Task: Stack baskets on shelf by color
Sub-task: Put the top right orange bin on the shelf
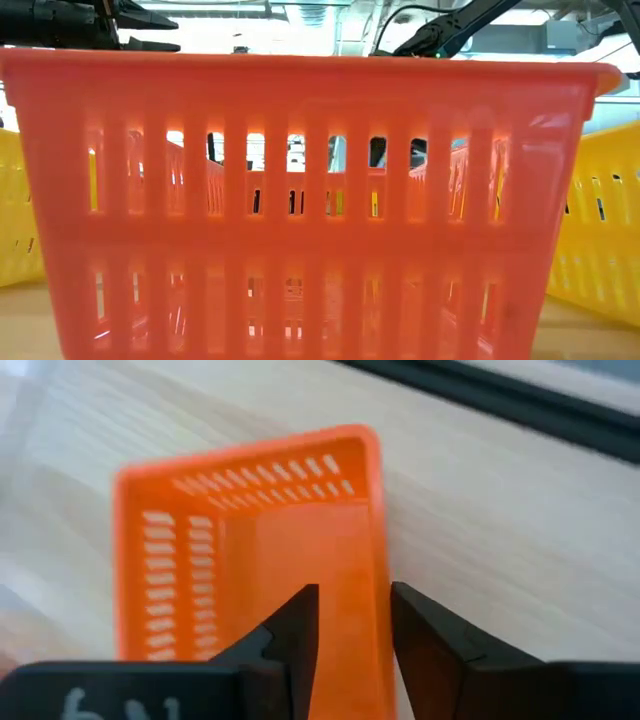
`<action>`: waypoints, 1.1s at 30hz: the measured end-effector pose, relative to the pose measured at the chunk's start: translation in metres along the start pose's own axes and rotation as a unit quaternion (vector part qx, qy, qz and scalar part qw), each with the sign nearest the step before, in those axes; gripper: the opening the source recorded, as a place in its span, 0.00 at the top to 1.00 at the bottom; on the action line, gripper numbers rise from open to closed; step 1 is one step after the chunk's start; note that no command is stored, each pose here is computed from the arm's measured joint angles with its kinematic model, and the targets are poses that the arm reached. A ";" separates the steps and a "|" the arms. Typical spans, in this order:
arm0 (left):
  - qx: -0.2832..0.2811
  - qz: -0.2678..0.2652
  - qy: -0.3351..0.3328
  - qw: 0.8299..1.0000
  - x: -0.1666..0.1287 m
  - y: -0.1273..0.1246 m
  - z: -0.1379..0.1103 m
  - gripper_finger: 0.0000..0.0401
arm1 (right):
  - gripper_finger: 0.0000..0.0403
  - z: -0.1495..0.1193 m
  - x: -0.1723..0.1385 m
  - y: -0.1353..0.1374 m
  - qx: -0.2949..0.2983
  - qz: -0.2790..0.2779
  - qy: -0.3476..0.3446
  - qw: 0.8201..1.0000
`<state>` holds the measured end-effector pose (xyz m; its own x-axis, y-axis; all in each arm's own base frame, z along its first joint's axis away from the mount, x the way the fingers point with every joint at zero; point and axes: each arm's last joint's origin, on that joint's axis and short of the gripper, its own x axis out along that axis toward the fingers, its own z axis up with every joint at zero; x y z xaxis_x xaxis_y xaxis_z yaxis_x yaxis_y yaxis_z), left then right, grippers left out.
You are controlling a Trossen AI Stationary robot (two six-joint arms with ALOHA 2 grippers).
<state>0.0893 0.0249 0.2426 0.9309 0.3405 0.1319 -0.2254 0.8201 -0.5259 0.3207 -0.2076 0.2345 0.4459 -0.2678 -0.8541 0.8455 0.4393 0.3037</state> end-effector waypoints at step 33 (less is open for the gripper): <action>0.002 0.013 0.016 1.000 0.000 0.002 -0.003 0.65 | 0.99 -0.007 -0.036 0.055 -0.215 0.094 0.034 0.971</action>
<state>0.0897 0.0252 0.2386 0.9339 0.3457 0.0910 -0.2499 0.8134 -0.5253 0.3488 -0.1677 0.2793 0.5475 -0.0968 -0.8312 0.5436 0.7963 0.2653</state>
